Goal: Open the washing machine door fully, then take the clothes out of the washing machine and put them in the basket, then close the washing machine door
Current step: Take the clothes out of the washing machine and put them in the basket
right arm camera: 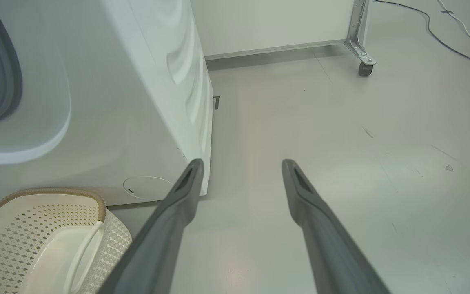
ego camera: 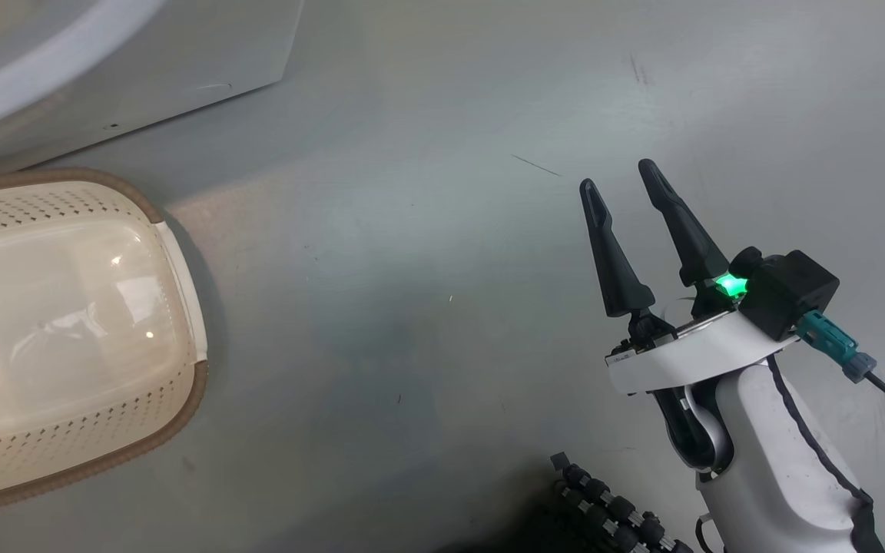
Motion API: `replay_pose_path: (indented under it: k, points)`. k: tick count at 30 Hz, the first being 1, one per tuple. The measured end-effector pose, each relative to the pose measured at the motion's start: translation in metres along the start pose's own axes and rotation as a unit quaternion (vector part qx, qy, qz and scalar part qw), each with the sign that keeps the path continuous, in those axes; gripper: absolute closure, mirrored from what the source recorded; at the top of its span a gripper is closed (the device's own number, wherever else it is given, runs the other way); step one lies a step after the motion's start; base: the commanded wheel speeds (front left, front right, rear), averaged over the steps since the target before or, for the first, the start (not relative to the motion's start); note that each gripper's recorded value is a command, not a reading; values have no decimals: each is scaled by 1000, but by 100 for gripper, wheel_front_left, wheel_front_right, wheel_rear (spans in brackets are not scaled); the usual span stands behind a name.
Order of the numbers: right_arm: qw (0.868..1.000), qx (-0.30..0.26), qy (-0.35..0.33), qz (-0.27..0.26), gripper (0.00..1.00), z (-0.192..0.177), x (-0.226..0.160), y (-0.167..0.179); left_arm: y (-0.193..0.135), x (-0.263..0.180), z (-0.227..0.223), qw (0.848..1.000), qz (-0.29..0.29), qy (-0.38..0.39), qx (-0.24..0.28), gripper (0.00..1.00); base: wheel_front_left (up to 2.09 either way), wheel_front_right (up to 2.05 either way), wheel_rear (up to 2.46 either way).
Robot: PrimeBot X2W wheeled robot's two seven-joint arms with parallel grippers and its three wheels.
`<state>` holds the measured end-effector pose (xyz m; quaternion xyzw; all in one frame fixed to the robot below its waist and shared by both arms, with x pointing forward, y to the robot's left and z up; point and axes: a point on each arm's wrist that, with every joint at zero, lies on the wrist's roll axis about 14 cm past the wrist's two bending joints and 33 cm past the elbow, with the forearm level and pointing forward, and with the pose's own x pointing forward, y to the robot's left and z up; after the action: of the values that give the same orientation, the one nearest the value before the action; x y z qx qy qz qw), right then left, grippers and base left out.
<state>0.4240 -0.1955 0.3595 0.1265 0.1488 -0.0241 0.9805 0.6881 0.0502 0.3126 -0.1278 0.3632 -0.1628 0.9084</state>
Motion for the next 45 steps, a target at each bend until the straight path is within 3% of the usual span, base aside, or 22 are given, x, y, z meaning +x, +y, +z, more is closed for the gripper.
replay_pose_path:
  k: [10, 20, 29, 45]
  points:
    - [1000, 3, -8, 3, 0, 5, 6, 1, 2, -2, 2, 1000, -2, -10, -12, 100, 0, 0, 0]
    - [1000, 3, -18, 11, 0, 11, 10, 6, 4, -18, 19, 998, -9, -68, -13, 100, 0, 0, 0]
    - [999, -9, -28, 25, 0, 18, 12, 14, 3, -36, 8, 994, -8, -105, -3, 100, 0, 0, 0]
    - [997, -28, -48, 52, 0, 31, 12, 32, -21, -90, 13, 975, -23, -220, 2, 100, 0, 0, 0]
